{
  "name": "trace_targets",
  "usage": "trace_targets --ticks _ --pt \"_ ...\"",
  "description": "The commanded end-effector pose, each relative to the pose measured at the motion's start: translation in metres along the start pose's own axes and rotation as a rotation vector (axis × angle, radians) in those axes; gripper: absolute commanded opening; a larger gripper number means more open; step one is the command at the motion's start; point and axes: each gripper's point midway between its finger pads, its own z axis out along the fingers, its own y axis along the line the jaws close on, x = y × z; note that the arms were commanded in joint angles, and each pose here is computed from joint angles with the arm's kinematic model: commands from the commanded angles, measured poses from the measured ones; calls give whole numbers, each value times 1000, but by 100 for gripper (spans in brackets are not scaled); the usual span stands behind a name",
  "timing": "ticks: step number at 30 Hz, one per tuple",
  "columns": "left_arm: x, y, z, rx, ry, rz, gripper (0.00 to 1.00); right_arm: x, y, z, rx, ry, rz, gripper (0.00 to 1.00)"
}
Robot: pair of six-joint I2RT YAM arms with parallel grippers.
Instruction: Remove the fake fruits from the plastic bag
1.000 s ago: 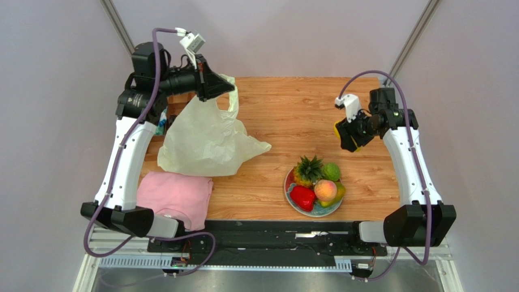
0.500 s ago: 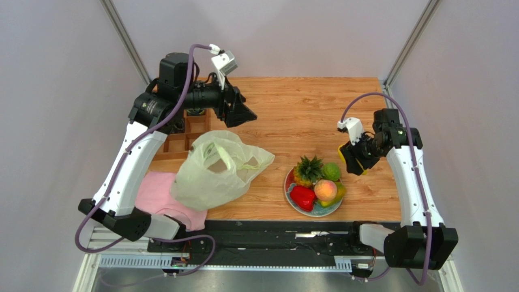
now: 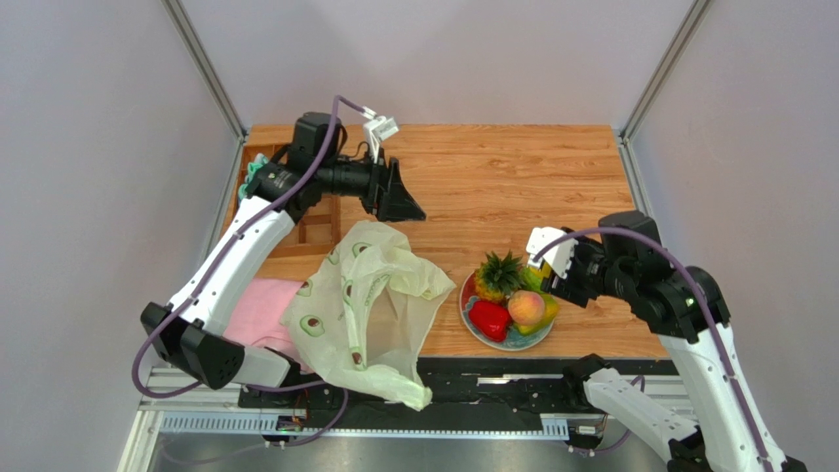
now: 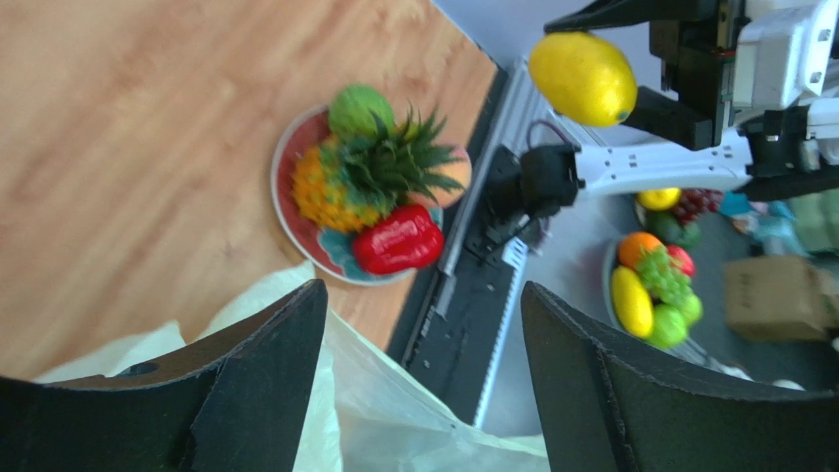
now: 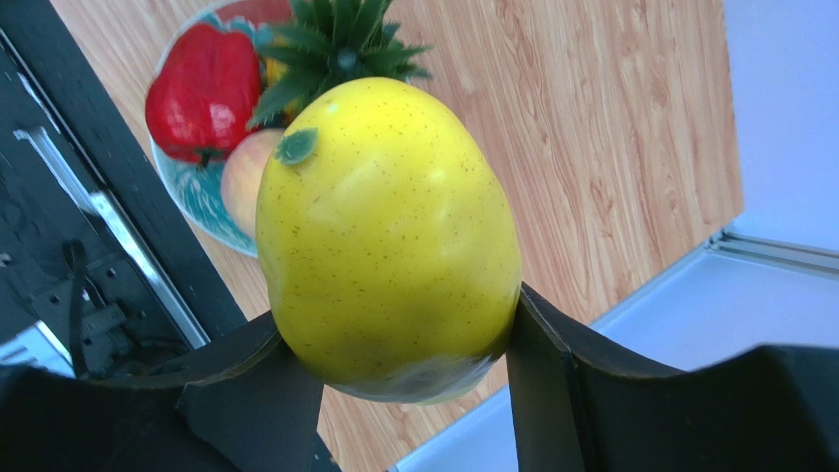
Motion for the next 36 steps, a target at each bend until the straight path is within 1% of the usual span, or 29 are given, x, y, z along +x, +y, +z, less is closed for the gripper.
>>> trace_targets --ticks 1,2,3,5,7,8,9,10,11,13,14,15,17,18,19,22,23,24,25,26,27,28,29,30,31,33,34,35,36 --pt "14 -3 17 131 36 -88 75 44 8 -2 32 174 -97 2" --pt "25 11 29 128 67 -152 74 53 6 -3 65 204 -102 1" --pt "28 17 35 135 74 -191 72 51 2 -2 90 192 -101 1" --pt "40 30 47 135 97 -237 72 54 -2 0 134 201 -75 0" --pt "49 46 65 95 120 -250 73 52 -9 5 168 183 -71 0" --pt "48 50 72 86 124 -247 71 54 -10 10 181 188 -58 0" --pt "48 51 78 88 134 -229 69 47 -18 11 216 163 -35 0" --pt "51 59 89 104 159 -243 61 44 -22 11 235 158 -1 1" --pt "30 55 91 118 136 -213 58 43 -24 13 252 156 67 0" --pt "24 65 102 142 154 -248 50 37 -32 13 281 154 127 0" --pt "15 67 104 142 143 -246 49 36 -38 10 320 157 186 0" --pt "18 71 109 136 153 -298 49 28 -47 6 354 127 208 0" --pt "47 86 121 164 220 -430 42 27 -56 2 388 101 264 0" --pt "56 91 125 167 236 -494 40 27 -66 -5 433 94 295 0" --pt "79 103 131 156 275 -558 39 28 -71 -6 444 106 306 0" --pt "109 124 143 122 322 -649 37 27 -83 -18 490 112 330 0" --pt "110 125 144 121 321 -666 37 27 -83 -22 487 113 341 0" --pt "107 124 142 121 312 -639 38 26 -86 -27 490 113 354 0" --pt "87 116 136 128 284 -570 41 20 -90 -35 497 94 357 1" --pt "75 114 130 118 271 -521 47 21 -90 -34 486 113 353 1" --pt "76 115 118 74 302 -482 66 23 -90 -34 481 126 336 1" --pt "46 101 103 74 253 -383 76 24 -91 -35 486 136 336 1" --pt "40 101 86 41 242 -354 86 25 -91 -34 482 144 344 1" --pt "28 98 67 -25 205 -240 99 24 -90 -34 474 145 354 1" --pt "24 97 55 -49 198 -198 99 21 -87 -31 448 128 366 1" --pt "41 105 24 -150 277 -188 99 22 -82 -26 427 125 375 1" --pt "41 103 12 -177 298 -186 99 23 -81 -24 427 123 385 1" --pt "60 103 -9 -186 375 -229 99 26 -80 -18 419 128 392 1" --pt "68 101 -18 -178 408 -247 99 29 -80 -16 420 133 407 1"
